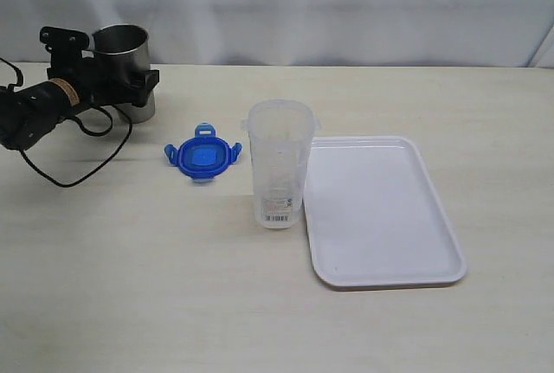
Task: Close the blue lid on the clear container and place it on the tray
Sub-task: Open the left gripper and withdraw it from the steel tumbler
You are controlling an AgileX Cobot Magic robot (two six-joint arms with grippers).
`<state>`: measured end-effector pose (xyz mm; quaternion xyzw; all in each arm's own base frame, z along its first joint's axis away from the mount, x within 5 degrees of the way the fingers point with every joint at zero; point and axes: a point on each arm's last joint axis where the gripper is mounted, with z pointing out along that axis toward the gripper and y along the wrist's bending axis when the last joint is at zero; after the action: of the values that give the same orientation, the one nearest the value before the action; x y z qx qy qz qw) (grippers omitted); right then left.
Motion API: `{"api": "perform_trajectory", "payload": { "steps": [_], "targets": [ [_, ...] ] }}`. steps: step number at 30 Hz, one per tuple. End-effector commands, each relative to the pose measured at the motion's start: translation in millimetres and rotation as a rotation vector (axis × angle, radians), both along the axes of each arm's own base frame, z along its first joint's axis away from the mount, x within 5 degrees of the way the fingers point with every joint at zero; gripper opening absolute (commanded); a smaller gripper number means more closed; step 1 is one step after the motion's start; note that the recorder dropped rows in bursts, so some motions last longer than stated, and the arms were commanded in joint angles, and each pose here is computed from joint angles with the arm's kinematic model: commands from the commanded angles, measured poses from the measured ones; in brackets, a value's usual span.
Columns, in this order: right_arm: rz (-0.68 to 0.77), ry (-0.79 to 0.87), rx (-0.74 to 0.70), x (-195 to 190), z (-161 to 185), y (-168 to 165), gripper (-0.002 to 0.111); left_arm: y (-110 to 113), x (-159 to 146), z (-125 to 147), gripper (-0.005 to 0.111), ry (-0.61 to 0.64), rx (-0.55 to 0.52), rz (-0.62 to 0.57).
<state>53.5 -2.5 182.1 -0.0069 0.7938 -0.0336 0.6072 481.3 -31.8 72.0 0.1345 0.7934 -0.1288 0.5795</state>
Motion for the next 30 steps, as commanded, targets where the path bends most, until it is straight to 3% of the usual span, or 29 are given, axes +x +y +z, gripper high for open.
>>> {"api": "perform_trajectory", "payload": {
  "steps": [1,13,22,30],
  "targets": [
    [0.002,-0.004,0.000,0,0,0,0.004,2,1,3,0.104,0.016,0.007,0.018],
    [0.002,-0.004,0.000,0,0,0,0.004,2,-4,7,0.104,-0.009,0.038,0.002],
    [0.002,-0.004,0.000,0,0,0,0.004,7,-5,3,0.104,0.089,0.095,0.043],
    [0.002,-0.004,0.000,0,0,0,0.004,3,-19,-2,0.104,0.052,0.065,-0.002]
  ]
}}
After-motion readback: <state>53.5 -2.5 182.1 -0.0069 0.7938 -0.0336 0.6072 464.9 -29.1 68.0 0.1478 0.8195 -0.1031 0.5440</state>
